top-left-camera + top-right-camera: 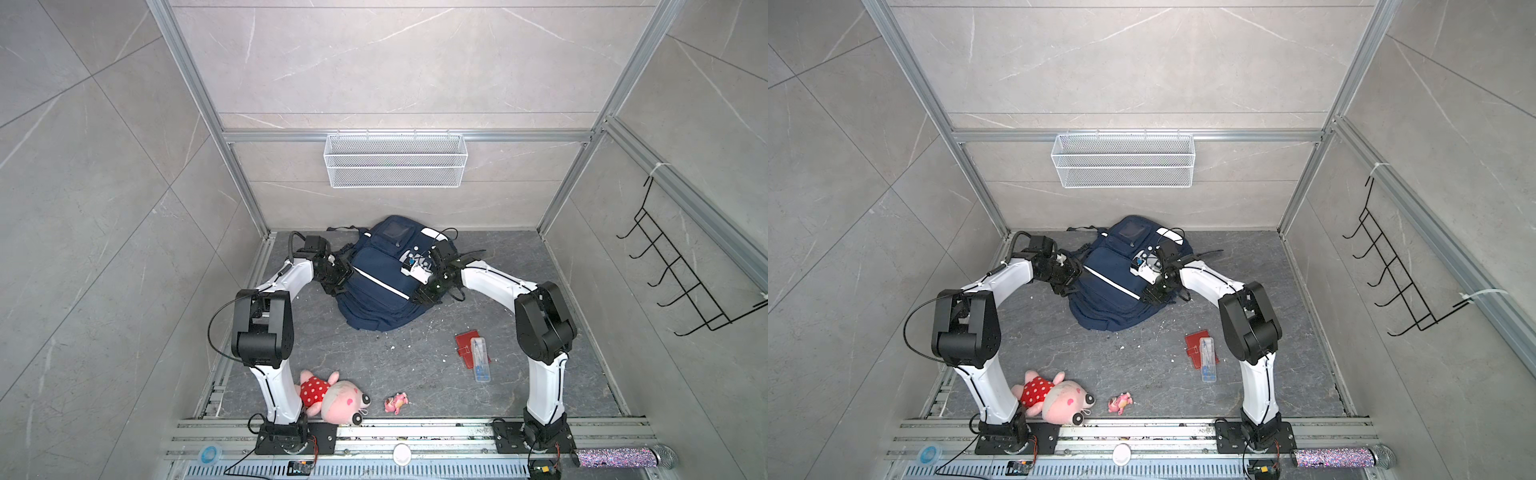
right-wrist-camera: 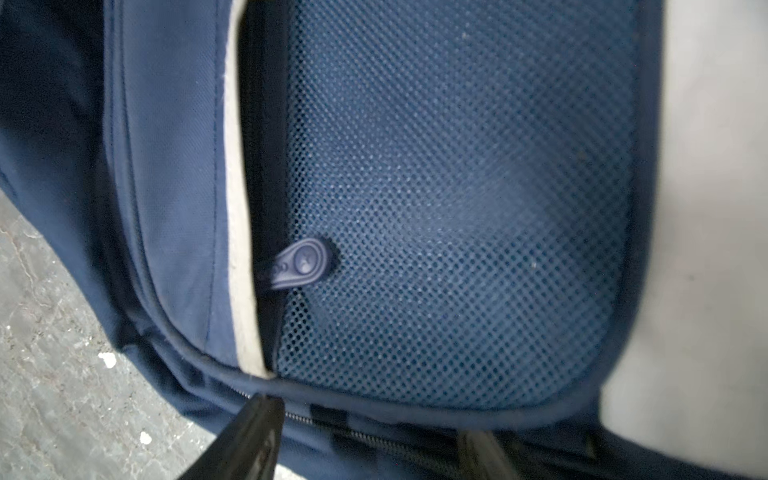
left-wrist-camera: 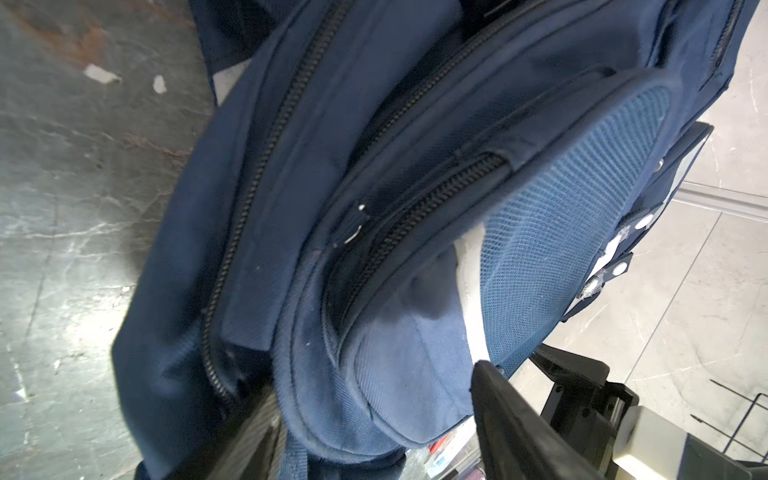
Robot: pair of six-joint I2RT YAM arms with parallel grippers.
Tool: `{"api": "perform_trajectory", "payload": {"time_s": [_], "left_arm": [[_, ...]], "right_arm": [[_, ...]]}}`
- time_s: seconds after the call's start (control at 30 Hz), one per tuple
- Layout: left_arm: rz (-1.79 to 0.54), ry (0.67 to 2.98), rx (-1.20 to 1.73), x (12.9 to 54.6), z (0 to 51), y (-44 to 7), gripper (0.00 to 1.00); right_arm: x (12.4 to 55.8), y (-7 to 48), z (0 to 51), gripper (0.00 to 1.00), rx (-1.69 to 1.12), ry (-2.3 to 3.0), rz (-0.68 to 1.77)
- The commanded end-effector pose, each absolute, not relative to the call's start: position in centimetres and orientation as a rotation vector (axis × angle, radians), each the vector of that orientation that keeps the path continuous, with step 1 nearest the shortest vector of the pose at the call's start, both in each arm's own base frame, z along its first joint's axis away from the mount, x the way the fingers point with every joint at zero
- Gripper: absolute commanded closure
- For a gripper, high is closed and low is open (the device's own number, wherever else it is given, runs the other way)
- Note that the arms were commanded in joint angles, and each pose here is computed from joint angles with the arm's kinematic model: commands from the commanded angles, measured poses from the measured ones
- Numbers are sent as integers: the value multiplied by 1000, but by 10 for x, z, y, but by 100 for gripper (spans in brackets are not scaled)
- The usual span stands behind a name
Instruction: Pack the student bag
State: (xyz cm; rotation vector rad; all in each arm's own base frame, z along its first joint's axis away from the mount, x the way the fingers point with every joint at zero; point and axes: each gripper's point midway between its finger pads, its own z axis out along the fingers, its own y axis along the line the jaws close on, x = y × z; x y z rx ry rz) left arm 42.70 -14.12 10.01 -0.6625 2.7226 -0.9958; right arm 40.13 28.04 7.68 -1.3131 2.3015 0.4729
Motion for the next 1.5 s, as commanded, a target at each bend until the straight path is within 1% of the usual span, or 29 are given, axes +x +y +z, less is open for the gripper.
{"api": "perform_trajectory", "payload": {"time_s": [0.0,0.27,0.4,0.5,0.53,0.57,0.6,0.63,0.67,0.7,0.73,0.8,0.87,0.93,1.07,1.17,1.47], "left_arm": [[-1090,2751,-540,415,106,-165,38],[-1080,2766,-515,410,96,-181,57],[-1081,2744,-503,410,104,-183,62],[-1053,2749,-489,405,114,-179,61],[-997,2771,-494,401,116,-173,54],[-910,2801,-511,397,117,-164,43],[-799,2839,-535,388,118,-152,34],[-679,2844,-547,383,123,-138,31],[-608,2811,-528,383,135,-129,29],[-585,2778,-507,383,144,-127,28],[-588,2753,-481,384,155,-128,31],[-643,2753,-454,385,165,-138,44],[-707,2769,-456,387,165,-149,50],[-766,2750,-488,392,163,-158,53],[-873,2724,-595,403,149,-170,53],[-922,2712,-644,408,141,-177,50],[-956,2728,-743,414,113,-182,49]], "right_arm": [[380,284,55,34,-1345,2403,529],[377,289,56,34,-1324,2414,564],[379,287,58,35,-1318,2417,551],[381,287,60,35,-1307,2420,542],[381,287,60,36,-1304,2421,542],[380,288,61,36,-1299,2424,543],[381,288,62,36,-1292,2425,547],[382,288,62,36,-1285,2430,548],[381,288,62,36,-1280,2438,551],[381,288,62,37,-1276,2442,551],[381,288,63,37,-1274,2445,551],[381,288,64,37,-1266,2446,555],[382,289,64,38,-1255,2449,561],[383,291,64,39,-1243,2456,571],[386,293,64,40,-1222,2465,576],[389,293,65,40,-1220,2469,571],[393,295,67,41,-1197,2470,573]]}}
